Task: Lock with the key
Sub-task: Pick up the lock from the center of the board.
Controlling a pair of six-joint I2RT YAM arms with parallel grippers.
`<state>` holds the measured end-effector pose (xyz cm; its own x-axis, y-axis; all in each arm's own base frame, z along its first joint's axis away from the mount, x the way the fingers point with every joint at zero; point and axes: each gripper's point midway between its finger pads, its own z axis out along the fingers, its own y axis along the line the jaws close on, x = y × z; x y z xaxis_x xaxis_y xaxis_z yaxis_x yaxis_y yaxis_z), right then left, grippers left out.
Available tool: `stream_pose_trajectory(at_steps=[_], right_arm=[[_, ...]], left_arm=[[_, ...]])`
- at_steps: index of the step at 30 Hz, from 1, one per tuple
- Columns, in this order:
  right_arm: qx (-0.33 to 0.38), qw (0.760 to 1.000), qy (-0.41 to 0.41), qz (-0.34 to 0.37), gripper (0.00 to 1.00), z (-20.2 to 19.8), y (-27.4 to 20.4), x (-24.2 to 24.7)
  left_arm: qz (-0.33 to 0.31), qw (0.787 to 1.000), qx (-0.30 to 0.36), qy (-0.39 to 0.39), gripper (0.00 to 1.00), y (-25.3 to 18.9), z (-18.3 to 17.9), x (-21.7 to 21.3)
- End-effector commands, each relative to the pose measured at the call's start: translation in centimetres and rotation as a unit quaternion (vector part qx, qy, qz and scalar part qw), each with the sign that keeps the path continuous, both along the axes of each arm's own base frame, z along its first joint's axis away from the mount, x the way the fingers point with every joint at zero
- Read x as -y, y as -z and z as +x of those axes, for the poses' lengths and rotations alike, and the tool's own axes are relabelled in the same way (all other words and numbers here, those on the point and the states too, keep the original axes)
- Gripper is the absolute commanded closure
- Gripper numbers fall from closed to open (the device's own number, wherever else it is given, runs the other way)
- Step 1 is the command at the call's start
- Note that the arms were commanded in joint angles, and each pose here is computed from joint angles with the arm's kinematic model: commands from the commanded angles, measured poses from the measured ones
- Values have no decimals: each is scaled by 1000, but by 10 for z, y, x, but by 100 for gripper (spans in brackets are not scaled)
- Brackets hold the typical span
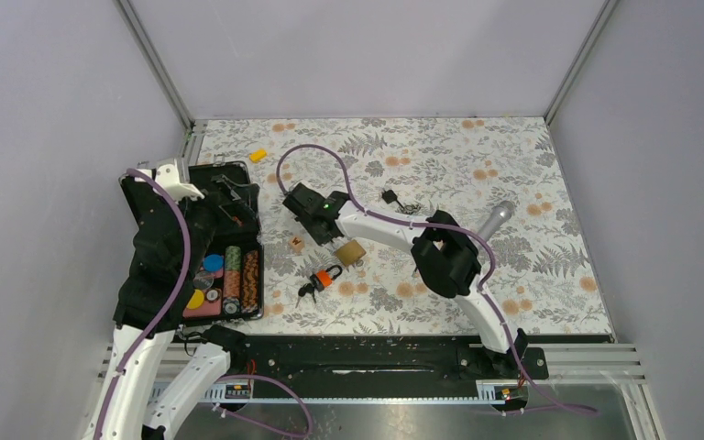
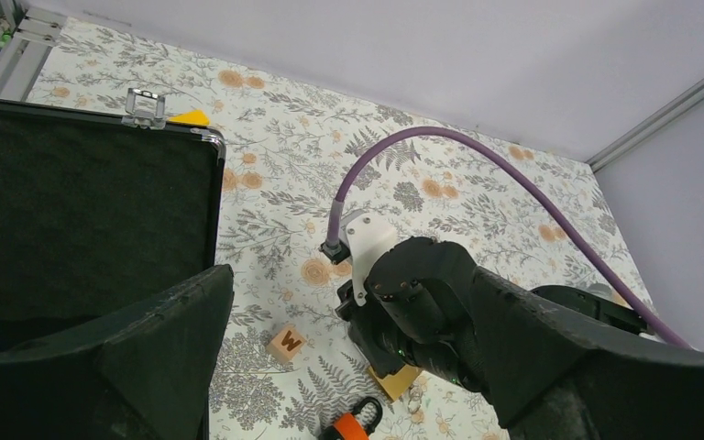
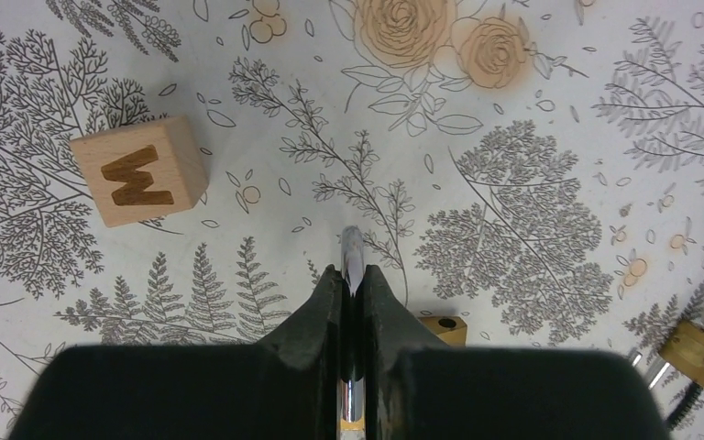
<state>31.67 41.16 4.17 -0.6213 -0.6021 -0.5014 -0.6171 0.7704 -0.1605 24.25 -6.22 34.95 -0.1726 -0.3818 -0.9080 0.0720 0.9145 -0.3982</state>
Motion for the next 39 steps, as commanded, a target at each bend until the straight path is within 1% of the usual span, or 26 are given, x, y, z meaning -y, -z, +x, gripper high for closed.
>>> stream_pose_trajectory(at_steps=[1, 7, 10, 14, 17, 20, 22, 25, 26, 28, 31, 34, 39], right_arm=[[76, 996, 26, 50, 100, 13, -91, 7], [151, 975, 83, 140, 100, 16, -190, 39], [179, 955, 121, 202, 100, 15, -232, 59], [203, 920, 163, 293, 100, 9, -279, 84], [216, 886, 189, 364, 100, 1, -310, 104], [226, 854, 210, 420, 100, -9, -337, 126], [230, 836, 227, 444, 100, -15, -350, 140], [230, 809, 254, 477, 100, -25, -361, 158], [232, 800, 257, 489, 100, -28, -365, 163], [233, 779, 262, 521, 100, -34, -374, 170], [230, 762, 271, 541, 100, -39, -381, 180], [217, 746, 283, 562, 100, -43, -384, 186], [198, 726, 288, 592, 100, -53, -393, 192]], left_arm=[[-3, 1000, 5, 26, 1, -5, 3, 11], [-23, 997, -3, 68, 1, -5, 6, 29], [-43, 992, 2, 121, 1, -7, 6, 50], [-84, 972, 14, 219, 1, -15, 6, 88], [-106, 952, 24, 286, 1, -17, 6, 116], [-103, 935, 31, 338, 1, -15, 8, 147], [-90, 929, 34, 358, 1, -13, 9, 167], [-51, 931, 48, 358, 1, -12, 11, 193], [-40, 928, 55, 366, 1, -12, 7, 205], [-21, 930, 70, 362, 1, -11, 7, 219], [-3, 929, 96, 357, 1, -13, 1, 240], [14, 938, 123, 323, 1, -16, -2, 252], [48, 954, 128, 268, 1, -9, 1, 265]])
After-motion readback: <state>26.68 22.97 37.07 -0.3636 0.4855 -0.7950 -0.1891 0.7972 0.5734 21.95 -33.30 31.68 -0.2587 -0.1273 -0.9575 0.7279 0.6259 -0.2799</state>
